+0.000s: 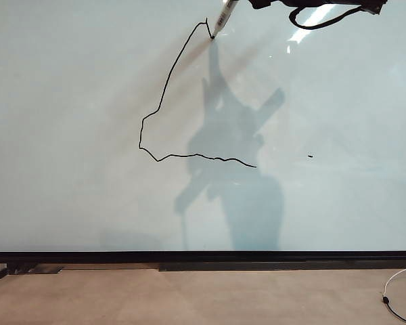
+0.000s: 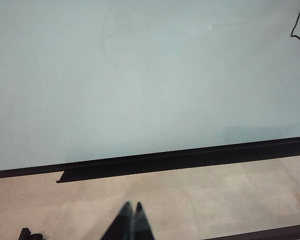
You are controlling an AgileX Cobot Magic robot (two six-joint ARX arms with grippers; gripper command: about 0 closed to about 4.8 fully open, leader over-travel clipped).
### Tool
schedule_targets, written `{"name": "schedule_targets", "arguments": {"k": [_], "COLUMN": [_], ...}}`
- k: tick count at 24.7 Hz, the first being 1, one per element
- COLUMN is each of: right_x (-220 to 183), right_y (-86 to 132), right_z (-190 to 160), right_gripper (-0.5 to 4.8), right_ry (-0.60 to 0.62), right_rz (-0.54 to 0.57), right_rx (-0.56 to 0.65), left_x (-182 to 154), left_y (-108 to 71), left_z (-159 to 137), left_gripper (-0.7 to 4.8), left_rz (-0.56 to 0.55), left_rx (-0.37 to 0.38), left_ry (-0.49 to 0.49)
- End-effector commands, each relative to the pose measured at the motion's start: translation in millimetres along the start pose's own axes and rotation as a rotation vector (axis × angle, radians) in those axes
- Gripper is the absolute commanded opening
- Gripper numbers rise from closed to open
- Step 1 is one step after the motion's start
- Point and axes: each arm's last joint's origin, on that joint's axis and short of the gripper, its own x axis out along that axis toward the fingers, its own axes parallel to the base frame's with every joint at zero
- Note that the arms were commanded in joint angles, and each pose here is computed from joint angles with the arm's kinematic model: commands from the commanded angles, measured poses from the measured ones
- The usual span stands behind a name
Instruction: Pick up the pen on the shelf to the right of the whiteboard and draw a triangle.
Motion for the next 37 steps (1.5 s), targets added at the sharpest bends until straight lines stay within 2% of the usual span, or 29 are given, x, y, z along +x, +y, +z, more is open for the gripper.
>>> {"name": "schedule_targets", "arguments": {"k": [1, 10, 25, 37], "right_x": [-4.0, -20.3, -23.3, -45.6], "right_y": [-2.4, -6.1, -3.9, 1.3], "right_z": [-0.6, -9.3, -14.6, -27.8], "right_gripper": [-0.03, -0.03, -0.03, -0.03], "right_ry": [0.005, 0.021, 0.057, 0.098], "right_rz": [-0.058, -0.104, -0.093, -0.125], "right_rx": [-0.02, -0.03, -0.024, -0.026], "left_x": [-0.3, -0.3, -0.3, -0.3], "left_y": [0.1, 0.1, 0.1, 0.1], "left_z": [1.7, 1.7, 1.7, 1.7], "left_gripper": [-0.05, -0.05, -0.05, -0.05], "left_rz": [-0.002, -0.002, -0.002, -0.002], "left_rx": [0.001, 0.001, 0.001, 0.001], "left_ry": [-0.01, -0.01, -0.01, -0.01]}}
